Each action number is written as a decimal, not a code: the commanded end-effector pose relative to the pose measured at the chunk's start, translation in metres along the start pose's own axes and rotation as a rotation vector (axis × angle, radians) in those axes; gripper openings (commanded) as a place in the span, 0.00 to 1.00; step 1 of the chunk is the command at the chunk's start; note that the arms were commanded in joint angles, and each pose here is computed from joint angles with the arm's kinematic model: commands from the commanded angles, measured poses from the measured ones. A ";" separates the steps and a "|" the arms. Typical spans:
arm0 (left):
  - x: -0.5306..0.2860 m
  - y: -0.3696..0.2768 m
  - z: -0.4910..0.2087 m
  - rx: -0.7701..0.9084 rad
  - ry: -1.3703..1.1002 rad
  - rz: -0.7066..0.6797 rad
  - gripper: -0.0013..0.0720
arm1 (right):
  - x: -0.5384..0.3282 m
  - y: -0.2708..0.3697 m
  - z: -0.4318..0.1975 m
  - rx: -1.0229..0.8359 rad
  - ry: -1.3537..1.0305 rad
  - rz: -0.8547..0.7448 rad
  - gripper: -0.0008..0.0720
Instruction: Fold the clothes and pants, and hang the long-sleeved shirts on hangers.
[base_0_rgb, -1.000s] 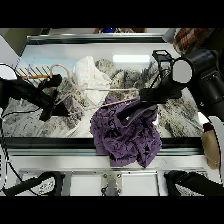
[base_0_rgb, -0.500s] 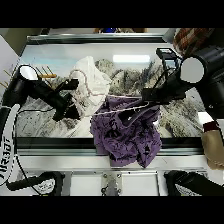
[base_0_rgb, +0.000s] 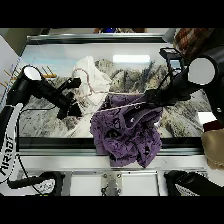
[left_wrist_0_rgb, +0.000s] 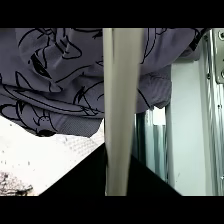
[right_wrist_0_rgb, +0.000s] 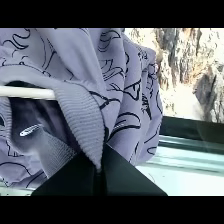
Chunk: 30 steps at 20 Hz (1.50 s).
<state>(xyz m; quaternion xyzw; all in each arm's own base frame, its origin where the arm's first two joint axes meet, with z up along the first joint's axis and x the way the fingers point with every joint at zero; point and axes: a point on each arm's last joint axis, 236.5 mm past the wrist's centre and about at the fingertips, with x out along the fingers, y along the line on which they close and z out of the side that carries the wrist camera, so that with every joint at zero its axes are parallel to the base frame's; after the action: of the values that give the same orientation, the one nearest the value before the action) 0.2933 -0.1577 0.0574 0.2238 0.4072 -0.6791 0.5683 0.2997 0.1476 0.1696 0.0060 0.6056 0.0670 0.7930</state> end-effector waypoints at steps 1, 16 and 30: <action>0.000 0.001 0.000 -0.001 -0.002 0.001 0.04 | -0.003 0.006 0.014 -0.003 -0.067 0.026 0.04; 0.000 0.002 0.001 -0.001 -0.003 0.006 0.04 | -0.014 0.064 0.048 -0.090 -0.266 0.163 0.04; 0.000 0.002 0.001 0.000 -0.004 0.005 0.04 | -0.022 0.182 0.058 -0.170 -0.398 0.445 0.04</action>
<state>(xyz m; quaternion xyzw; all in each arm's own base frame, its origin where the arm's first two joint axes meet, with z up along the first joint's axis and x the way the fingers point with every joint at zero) 0.2951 -0.1584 0.0573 0.2239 0.4055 -0.6775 0.5713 0.3298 0.3004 0.2146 0.0650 0.4405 0.2559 0.8581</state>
